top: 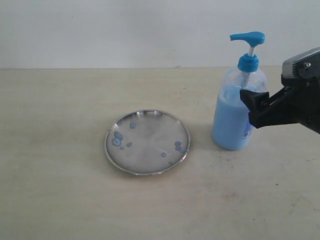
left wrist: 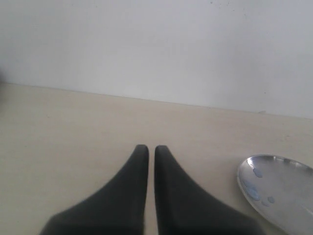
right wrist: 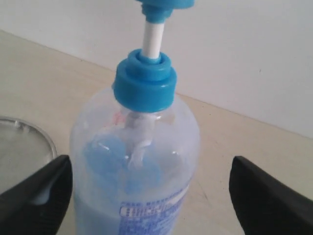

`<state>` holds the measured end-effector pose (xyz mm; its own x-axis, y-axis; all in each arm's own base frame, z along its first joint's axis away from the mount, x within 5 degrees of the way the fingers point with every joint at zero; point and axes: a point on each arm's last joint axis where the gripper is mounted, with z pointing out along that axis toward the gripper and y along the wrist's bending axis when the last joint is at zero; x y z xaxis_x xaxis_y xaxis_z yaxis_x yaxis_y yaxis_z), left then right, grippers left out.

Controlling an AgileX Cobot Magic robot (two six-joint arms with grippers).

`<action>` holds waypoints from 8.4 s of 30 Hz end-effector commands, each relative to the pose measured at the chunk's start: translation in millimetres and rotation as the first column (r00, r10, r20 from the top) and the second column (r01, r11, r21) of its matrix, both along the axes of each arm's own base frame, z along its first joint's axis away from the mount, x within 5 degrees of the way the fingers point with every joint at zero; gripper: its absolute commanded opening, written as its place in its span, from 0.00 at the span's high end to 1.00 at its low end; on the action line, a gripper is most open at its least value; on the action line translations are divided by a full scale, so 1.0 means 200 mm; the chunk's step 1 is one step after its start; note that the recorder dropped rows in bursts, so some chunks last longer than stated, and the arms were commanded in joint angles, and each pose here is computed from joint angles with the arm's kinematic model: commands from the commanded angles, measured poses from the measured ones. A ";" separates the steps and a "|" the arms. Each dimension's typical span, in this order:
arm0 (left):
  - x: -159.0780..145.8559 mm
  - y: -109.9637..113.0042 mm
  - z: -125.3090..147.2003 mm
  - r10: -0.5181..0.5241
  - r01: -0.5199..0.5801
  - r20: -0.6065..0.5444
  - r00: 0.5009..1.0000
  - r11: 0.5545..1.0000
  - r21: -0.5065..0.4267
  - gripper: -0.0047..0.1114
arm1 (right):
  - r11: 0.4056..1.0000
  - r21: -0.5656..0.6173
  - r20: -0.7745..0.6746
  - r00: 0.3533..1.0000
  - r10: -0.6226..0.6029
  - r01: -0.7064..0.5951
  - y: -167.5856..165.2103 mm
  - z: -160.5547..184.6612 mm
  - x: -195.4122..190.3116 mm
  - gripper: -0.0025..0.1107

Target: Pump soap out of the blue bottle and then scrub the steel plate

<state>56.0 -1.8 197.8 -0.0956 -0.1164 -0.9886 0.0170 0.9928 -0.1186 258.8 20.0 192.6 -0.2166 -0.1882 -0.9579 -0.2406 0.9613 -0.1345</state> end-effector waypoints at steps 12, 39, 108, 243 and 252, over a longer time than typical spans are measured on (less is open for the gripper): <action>0.00 0.00 -0.01 0.000 0.000 -0.003 1.000 1.000 0.002 0.92 | 0.989 0.145 0.042 0.999 -0.024 0.017 0.01 -0.02 0.04 0.34; 0.00 0.00 -0.01 0.000 0.000 -0.003 1.000 1.000 0.002 0.92 | 0.961 0.272 -0.070 0.997 -0.024 0.042 0.02 -0.05 0.04 0.05; -0.01 0.01 0.13 0.051 0.042 0.206 0.977 0.906 -0.421 0.92 | 0.970 0.077 -0.041 0.972 0.233 -0.230 0.11 -0.37 0.39 0.98; 1.47 -1.33 0.85 -0.817 0.767 -0.037 0.575 0.523 0.372 0.92 | 0.991 0.038 -0.176 0.975 0.136 -0.131 0.24 -0.36 0.49 0.98; 1.31 -1.16 0.89 -0.740 0.687 -0.057 0.670 0.589 0.425 0.92 | 0.989 0.095 -0.162 0.978 0.127 -0.113 0.24 -0.34 0.50 0.98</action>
